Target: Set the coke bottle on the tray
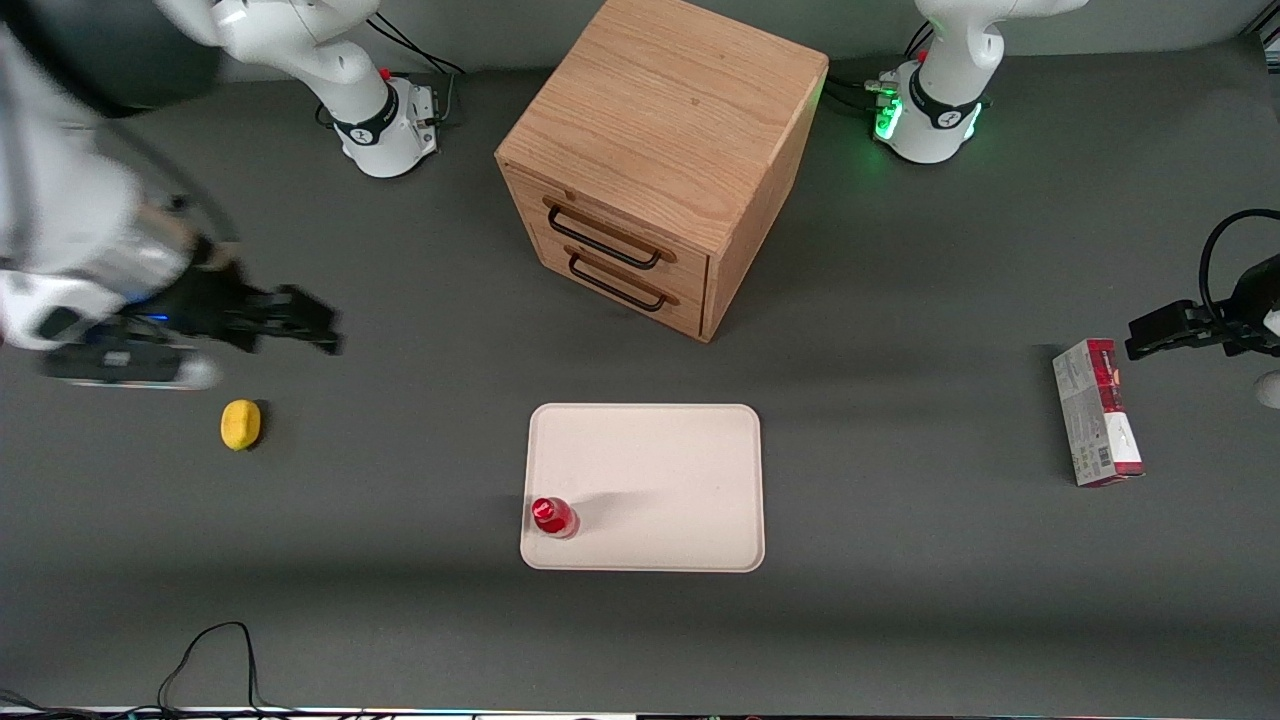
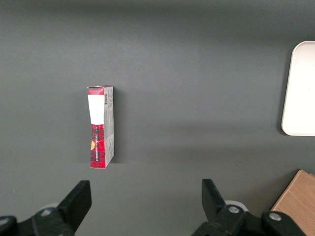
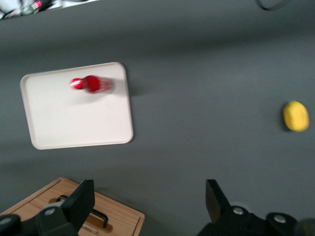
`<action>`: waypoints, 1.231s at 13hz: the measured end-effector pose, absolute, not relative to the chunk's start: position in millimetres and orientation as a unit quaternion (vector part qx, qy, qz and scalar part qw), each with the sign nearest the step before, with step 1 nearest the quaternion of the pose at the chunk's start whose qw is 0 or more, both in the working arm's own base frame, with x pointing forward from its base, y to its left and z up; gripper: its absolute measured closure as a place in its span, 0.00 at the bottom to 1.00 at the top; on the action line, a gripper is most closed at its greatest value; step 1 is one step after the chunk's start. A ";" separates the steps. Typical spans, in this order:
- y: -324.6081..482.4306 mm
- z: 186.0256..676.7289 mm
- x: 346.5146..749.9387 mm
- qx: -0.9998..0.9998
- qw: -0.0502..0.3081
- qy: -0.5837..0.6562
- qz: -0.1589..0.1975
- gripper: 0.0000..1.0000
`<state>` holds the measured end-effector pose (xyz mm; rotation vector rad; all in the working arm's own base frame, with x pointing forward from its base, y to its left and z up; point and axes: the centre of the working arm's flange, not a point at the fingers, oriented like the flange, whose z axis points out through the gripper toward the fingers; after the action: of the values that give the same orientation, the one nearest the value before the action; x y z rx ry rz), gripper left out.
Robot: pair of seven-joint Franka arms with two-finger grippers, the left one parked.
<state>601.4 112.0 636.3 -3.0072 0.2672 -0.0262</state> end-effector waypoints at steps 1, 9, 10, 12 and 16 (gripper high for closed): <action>85.5 641.2 594.3 -0.993 0.066 0.102 -0.010 0.00; -10.1 640.9 568.0 -0.997 0.026 0.076 -0.012 0.00; -15.2 638.8 567.7 -0.997 0.026 0.075 -0.010 0.00; -16.3 637.7 567.7 -0.997 0.026 0.072 -0.009 0.00; -17.9 637.8 567.5 -0.997 0.025 0.073 -0.009 0.00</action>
<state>567.5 -17.9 637.8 -3.0829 0.2262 -0.0289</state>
